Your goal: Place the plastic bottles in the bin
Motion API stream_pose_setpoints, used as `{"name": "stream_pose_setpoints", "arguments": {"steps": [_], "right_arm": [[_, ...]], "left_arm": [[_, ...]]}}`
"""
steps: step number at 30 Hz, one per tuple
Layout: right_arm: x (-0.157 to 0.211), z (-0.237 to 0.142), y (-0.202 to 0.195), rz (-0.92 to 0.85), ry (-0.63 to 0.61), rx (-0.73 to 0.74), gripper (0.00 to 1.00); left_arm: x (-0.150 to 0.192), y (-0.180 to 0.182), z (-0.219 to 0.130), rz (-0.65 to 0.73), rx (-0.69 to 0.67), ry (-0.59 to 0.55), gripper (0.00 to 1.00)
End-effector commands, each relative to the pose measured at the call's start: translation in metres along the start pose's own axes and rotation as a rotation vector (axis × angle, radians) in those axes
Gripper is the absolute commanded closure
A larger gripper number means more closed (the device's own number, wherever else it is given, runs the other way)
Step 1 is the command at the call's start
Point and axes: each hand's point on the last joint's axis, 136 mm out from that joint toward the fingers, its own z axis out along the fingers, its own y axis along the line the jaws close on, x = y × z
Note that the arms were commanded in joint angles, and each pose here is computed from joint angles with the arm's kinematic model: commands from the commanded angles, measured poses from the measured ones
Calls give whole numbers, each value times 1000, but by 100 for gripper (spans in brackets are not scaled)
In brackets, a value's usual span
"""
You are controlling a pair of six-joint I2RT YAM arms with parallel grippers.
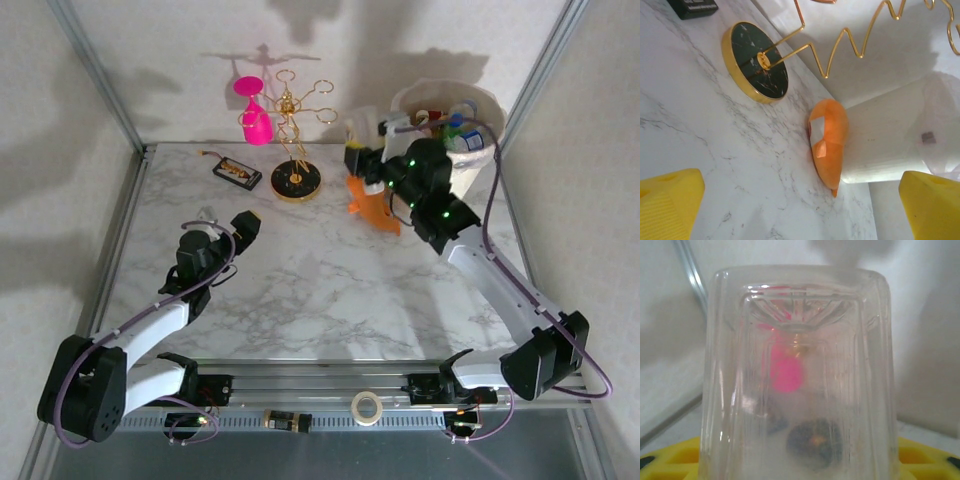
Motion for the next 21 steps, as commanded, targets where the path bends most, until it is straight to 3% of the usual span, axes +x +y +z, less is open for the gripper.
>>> {"name": "stream_pose_setpoints", "arguments": {"steps": [1, 5, 10, 21], "right_arm": [[-50, -8, -27, -19, -92, 95, 58], [-88, -10, -76, -10, -150, 216, 58], [-103, -3, -131, 8, -155, 327, 58], [-49, 35, -227, 74, 39, 455, 58]], "left_arm": [[-6, -32, 3, 85, 61, -13, 0], [0, -50, 4, 167, 77, 8, 0], [11, -63, 5, 228, 95, 39, 0], [25, -65, 4, 281, 84, 87, 0]]}}
